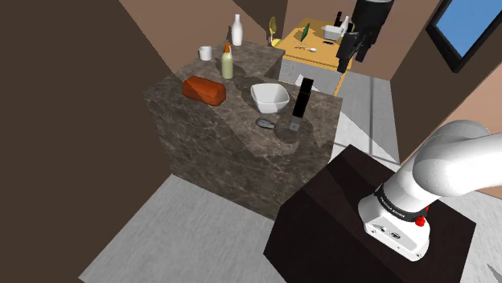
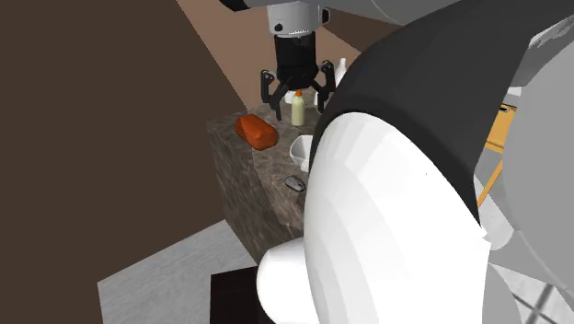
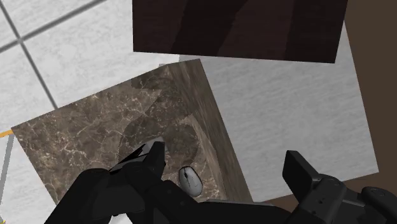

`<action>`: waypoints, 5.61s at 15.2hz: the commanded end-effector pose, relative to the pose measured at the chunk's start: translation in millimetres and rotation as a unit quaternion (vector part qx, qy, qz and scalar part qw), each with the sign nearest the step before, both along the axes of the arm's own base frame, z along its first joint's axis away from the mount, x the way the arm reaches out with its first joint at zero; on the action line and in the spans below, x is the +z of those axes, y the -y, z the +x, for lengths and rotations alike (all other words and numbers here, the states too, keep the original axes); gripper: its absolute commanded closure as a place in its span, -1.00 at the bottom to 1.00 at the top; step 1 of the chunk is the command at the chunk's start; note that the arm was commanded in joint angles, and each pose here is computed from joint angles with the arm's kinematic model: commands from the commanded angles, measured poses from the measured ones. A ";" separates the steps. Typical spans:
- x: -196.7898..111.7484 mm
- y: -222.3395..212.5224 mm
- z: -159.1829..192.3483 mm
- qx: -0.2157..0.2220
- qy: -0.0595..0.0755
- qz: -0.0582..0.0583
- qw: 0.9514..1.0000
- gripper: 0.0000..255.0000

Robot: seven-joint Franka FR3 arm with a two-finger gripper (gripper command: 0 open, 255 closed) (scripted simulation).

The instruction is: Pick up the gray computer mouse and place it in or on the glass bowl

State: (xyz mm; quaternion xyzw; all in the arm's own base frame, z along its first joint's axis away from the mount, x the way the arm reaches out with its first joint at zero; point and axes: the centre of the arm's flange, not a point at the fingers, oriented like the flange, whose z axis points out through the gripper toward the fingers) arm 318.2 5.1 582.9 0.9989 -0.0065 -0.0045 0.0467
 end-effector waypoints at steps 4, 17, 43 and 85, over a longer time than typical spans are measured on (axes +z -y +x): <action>-31.2 12.7 21.6 0.007 -0.001 0.006 1.000 -1.00; -168.3 60.1 116.6 0.036 -0.004 0.030 0.999 -1.00; -449.9 117.7 310.1 0.095 -0.011 0.078 0.992 -1.00; -409.1 115.6 311.5 0.096 -0.011 0.079 0.992 1.00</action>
